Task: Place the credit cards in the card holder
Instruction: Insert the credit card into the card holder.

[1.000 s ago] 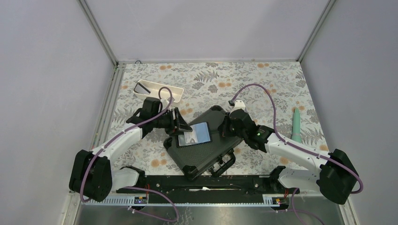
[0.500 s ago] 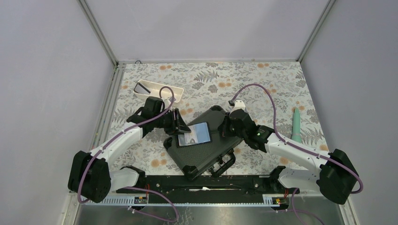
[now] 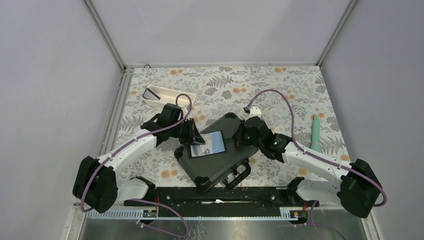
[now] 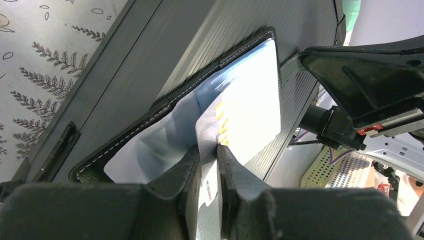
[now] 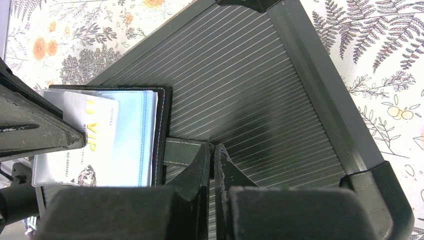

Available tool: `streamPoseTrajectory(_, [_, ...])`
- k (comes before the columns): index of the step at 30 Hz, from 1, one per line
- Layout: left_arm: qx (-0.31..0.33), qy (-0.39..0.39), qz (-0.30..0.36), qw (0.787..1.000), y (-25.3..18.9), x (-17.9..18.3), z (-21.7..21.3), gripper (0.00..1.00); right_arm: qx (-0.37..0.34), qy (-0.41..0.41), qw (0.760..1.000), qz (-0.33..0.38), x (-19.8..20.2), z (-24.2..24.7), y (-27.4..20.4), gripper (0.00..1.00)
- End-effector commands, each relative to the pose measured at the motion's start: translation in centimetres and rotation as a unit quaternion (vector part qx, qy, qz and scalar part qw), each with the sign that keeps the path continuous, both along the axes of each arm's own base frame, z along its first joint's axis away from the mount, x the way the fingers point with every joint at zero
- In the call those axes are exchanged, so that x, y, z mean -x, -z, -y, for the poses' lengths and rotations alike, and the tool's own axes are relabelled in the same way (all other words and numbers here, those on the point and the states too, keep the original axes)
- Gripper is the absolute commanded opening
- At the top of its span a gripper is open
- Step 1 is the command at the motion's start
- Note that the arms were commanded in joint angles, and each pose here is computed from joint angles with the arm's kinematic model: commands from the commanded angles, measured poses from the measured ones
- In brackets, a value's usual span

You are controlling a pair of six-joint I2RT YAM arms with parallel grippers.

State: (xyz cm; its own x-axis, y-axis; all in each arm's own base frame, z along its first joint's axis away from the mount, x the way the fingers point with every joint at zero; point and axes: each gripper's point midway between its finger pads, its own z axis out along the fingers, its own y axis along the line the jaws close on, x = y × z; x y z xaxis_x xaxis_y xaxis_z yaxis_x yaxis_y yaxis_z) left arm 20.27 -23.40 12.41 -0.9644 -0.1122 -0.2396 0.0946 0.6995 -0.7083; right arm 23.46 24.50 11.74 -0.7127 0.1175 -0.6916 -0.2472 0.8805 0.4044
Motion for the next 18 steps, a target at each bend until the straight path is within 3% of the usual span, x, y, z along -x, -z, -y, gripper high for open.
streamPoseTrajectory(1, [-0.024, -0.026, -0.008, 0.999, 0.6, 0.0, -0.1, 0.16, -0.008, 0.000, 1.000, 0.013, -0.5, -0.5, -1.1, 0.00])
streamPoseTrajectory(12, [0.027, -0.089, -0.024, 0.995, 0.4, 0.1, 1.0, 0.14, -0.016, 0.005, 1.000, 0.011, -0.4, -0.6, -1.1, 0.00])
streamPoseTrajectory(18, [0.006, -0.080, -0.013, 0.997, 0.1, 0.1, 0.5, 0.30, -0.016, 0.008, 1.000, 0.011, -0.4, -0.4, -1.2, 0.00])
